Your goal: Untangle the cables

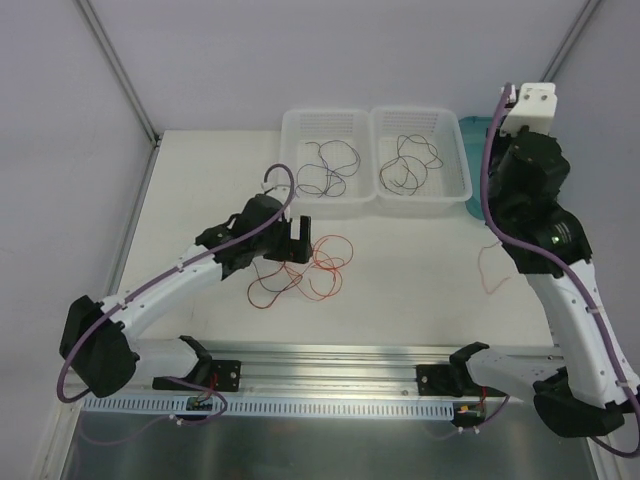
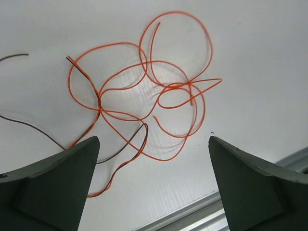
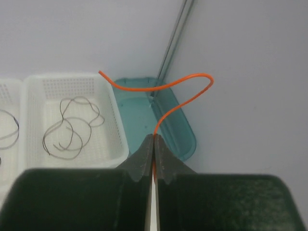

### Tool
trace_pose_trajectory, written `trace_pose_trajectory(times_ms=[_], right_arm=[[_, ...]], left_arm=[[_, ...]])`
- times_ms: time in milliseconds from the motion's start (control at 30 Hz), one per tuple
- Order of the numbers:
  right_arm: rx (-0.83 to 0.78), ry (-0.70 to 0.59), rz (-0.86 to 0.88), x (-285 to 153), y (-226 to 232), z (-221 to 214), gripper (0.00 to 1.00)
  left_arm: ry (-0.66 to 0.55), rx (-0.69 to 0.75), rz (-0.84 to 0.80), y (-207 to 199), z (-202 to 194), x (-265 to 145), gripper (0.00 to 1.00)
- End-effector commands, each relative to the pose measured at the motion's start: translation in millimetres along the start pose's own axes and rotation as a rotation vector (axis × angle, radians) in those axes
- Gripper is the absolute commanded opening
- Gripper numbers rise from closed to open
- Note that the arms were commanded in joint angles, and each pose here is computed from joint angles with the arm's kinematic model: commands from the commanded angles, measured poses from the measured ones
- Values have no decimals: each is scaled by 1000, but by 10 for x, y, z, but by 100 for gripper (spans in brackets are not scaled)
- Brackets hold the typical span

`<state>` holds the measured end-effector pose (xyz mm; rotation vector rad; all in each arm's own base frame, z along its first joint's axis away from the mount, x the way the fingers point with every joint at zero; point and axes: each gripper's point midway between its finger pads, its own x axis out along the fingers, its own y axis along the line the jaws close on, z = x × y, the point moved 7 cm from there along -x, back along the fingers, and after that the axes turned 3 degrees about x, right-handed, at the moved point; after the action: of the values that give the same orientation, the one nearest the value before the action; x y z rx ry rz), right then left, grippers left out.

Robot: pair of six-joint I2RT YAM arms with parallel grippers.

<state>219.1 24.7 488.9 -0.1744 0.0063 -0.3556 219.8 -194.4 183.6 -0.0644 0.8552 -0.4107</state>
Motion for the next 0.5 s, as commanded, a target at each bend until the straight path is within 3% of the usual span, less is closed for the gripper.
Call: trace_pose_trajectory(times_ms=[0,333,467], right_arm=[[97,42,96,127,152,-156,1],[138,346,245,98,621,-1305,1],[100,565,270,51,795,-2117,1]], left_arm=[[-41,-6,-66,17,194,-360,99],[-143,87,-92,307,210,-837,99],[-144,139,-15,452,111,-800,99]])
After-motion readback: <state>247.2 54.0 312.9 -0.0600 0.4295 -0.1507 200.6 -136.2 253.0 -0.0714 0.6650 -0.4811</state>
